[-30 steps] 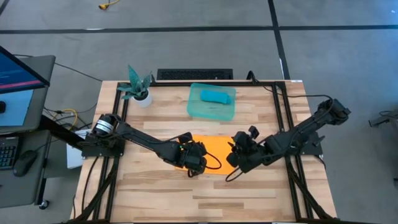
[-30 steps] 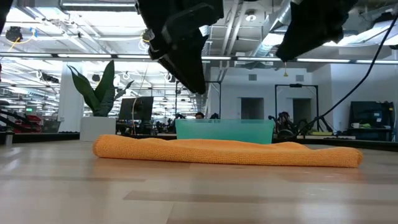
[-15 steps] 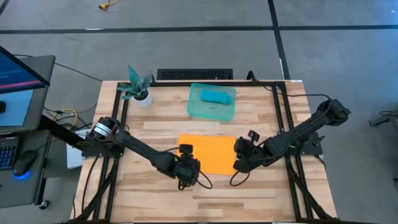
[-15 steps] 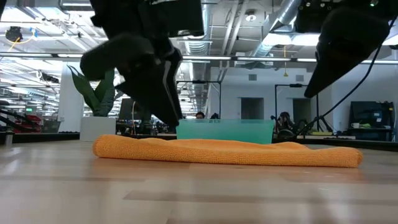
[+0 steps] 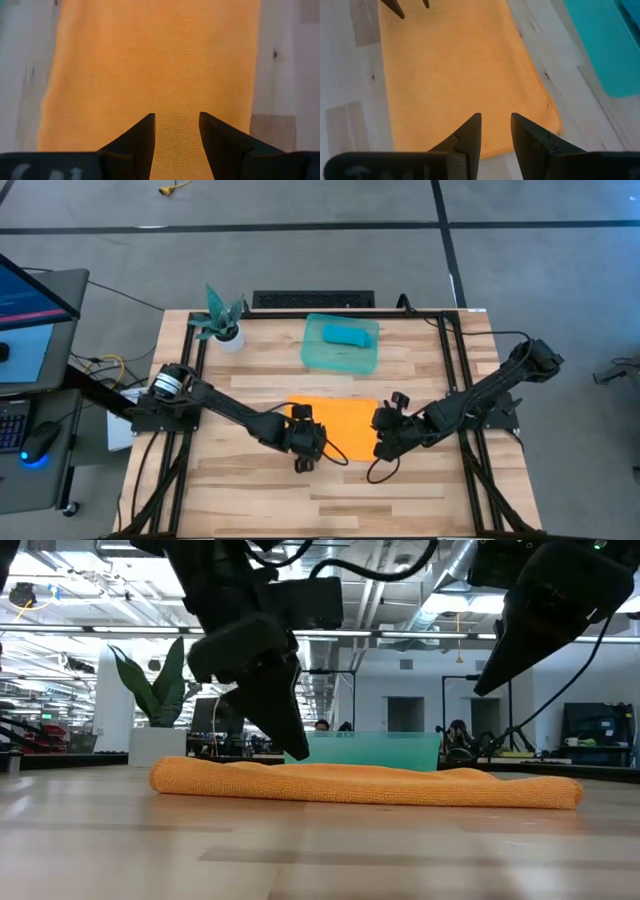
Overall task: Roll microfiber towels into tight, uniform cylinder then place into a basket
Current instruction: Fold the yellow microfiber towel
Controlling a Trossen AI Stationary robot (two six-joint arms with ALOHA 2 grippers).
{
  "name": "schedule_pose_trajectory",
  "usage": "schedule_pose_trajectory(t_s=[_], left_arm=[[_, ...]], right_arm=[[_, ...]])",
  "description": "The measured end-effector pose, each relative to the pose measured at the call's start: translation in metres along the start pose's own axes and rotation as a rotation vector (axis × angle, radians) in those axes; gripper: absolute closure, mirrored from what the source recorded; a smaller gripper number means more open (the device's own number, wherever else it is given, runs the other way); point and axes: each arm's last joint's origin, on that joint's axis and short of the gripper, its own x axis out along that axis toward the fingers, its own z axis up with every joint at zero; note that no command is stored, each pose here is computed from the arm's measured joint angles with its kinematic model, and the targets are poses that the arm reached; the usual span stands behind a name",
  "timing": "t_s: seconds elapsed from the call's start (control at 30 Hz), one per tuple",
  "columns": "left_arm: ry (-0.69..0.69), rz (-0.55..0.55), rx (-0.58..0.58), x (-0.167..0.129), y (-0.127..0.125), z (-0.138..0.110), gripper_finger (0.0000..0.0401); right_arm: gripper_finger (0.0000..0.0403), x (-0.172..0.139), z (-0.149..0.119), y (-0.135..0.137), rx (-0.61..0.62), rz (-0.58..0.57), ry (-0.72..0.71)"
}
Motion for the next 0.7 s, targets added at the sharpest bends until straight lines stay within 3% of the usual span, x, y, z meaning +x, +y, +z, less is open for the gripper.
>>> schedule_pose_trajectory(t_s=[0.3, 0.47, 0.6, 0.7], left_arm=[[0.099, -0.041, 0.081, 0.022, -0.005, -0.011, 0.0255], [0.183, -0.014, 0.042, 0.018, 0.002, -0.017, 0.0255], [0.302, 0.087, 0.018, 0.011, 0.008, -0.025, 0.0255], [0.392, 0.268, 0.031, 0.004, 0.014, -0.035, 0.0255]], right_arm=[[0.0275, 0.001, 0.001, -0.001, 0.003, -0.007, 0.002], [0.0274, 0.003, 0.003, -0.004, 0.018, -0.013, -0.001], [0.0274, 0.004, 0.005, -0.006, 0.030, -0.021, -0.001], [0.0274, 0.006, 0.006, -0.009, 0.040, -0.025, -0.002]])
